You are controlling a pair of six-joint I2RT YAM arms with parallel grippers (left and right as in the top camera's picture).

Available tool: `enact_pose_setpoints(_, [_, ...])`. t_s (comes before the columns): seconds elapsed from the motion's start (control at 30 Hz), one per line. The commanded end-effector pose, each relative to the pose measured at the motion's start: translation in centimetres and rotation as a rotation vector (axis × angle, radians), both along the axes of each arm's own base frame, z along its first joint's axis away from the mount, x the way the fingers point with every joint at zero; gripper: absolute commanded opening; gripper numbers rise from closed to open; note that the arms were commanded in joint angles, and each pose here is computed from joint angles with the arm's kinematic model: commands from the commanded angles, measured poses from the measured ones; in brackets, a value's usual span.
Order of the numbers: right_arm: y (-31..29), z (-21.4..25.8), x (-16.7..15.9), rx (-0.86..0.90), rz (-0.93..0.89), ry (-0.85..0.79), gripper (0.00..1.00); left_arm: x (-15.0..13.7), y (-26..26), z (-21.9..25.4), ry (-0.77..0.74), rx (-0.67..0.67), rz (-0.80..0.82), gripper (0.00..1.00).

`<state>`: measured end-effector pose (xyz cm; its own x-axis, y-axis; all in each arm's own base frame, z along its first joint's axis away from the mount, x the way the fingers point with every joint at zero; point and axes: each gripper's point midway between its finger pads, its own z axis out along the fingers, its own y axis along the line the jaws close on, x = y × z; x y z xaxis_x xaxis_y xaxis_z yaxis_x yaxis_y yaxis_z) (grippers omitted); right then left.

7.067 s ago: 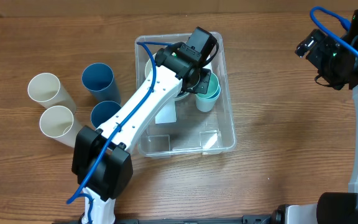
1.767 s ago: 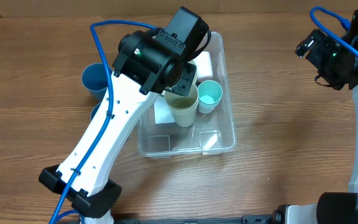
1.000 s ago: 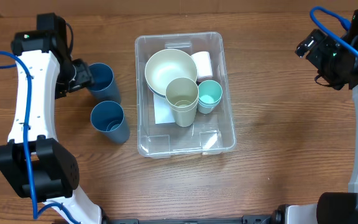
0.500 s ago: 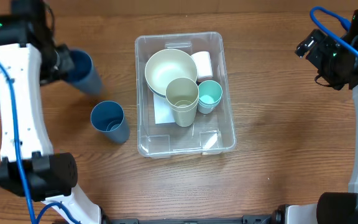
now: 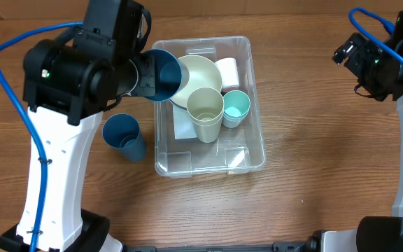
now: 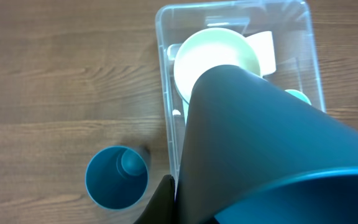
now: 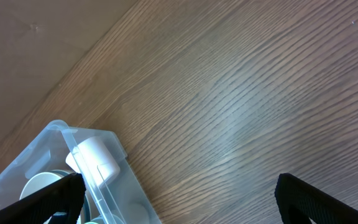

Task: Pack container
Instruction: 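Lower the blue cup into the bin's front-left area and release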

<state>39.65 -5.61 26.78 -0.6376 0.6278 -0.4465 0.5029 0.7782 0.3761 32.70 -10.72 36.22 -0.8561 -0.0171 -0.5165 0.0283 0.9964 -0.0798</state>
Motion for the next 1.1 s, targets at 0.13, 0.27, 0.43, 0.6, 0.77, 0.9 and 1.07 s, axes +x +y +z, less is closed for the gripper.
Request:
enact_pose_setpoints(0.13, [0.1, 0.6, 0.1, 0.003, -0.001, -0.02, 1.0, -0.6, 0.5, -5.2, 0.167, 0.054, 0.088, 0.04])
enact_pose_setpoints(0.27, [0.1, 0.6, 0.1, 0.003, -0.001, -0.02, 1.0, -1.3, 0.7, -9.0, 0.28, 0.095, 0.108, 0.04])
enact_pose_setpoints(0.43, [0.1, 0.6, 0.1, 0.003, -0.001, -0.02, 1.0, -1.6, -1.1, -13.1, 0.357, 0.1, 0.046, 0.04])
enact_pose_setpoints(0.6, [0.1, 0.6, 0.1, 0.003, -0.001, -0.02, 1.0, -2.1, -2.2, -18.4, 0.419, 0.125, 0.026, 0.04])
enact_pose_setpoints(0.77, [0.1, 0.6, 0.1, 0.003, -0.001, -0.021, 1.0, -2.0, -2.2, -21.2, 0.431, 0.129, 0.035, 0.06])
enact_pose_setpoints(0.9, [0.1, 0.6, 0.1, 0.003, -0.001, -0.02, 1.0, -1.0, -2.5, -20.2, 0.384, 0.111, 0.032, 0.42])
enact_pose_setpoints(1.07, [0.1, 0.6, 0.1, 0.003, -0.001, -0.02, 1.0, -0.5, -0.9, -11.6, 0.29, 0.09, 0.068, 0.76])
